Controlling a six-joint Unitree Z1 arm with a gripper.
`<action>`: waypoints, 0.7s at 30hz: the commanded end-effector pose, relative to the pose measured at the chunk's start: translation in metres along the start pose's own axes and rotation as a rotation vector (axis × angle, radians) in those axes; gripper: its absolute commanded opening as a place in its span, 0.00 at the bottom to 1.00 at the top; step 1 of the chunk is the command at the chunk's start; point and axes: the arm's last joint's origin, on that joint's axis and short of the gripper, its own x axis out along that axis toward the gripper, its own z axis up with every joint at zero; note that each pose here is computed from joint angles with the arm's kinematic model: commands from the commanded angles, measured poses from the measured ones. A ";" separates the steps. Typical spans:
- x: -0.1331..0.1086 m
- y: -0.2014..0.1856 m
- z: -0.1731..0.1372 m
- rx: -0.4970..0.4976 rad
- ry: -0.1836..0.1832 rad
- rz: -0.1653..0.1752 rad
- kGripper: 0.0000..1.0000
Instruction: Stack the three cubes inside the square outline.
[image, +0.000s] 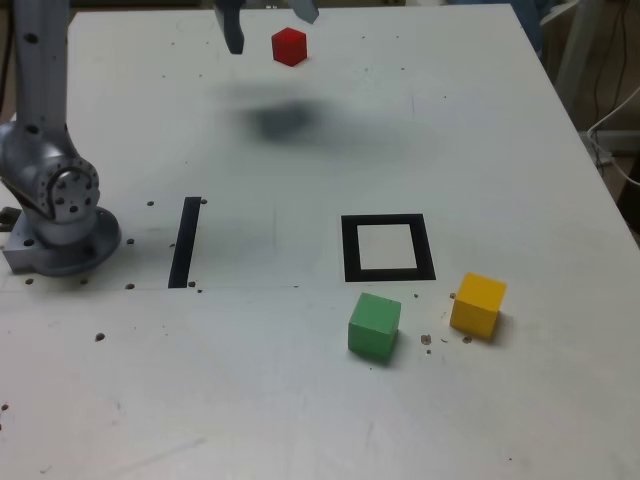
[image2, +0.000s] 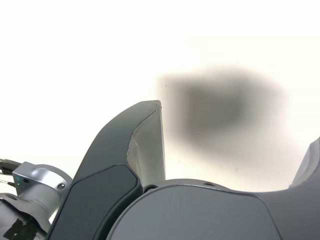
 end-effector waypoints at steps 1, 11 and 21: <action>0.003 0.009 0.007 -0.011 0.009 -0.010 1.00; -0.015 0.047 0.027 0.011 -0.068 0.095 1.00; -0.003 0.074 0.029 -0.005 -0.057 0.073 0.99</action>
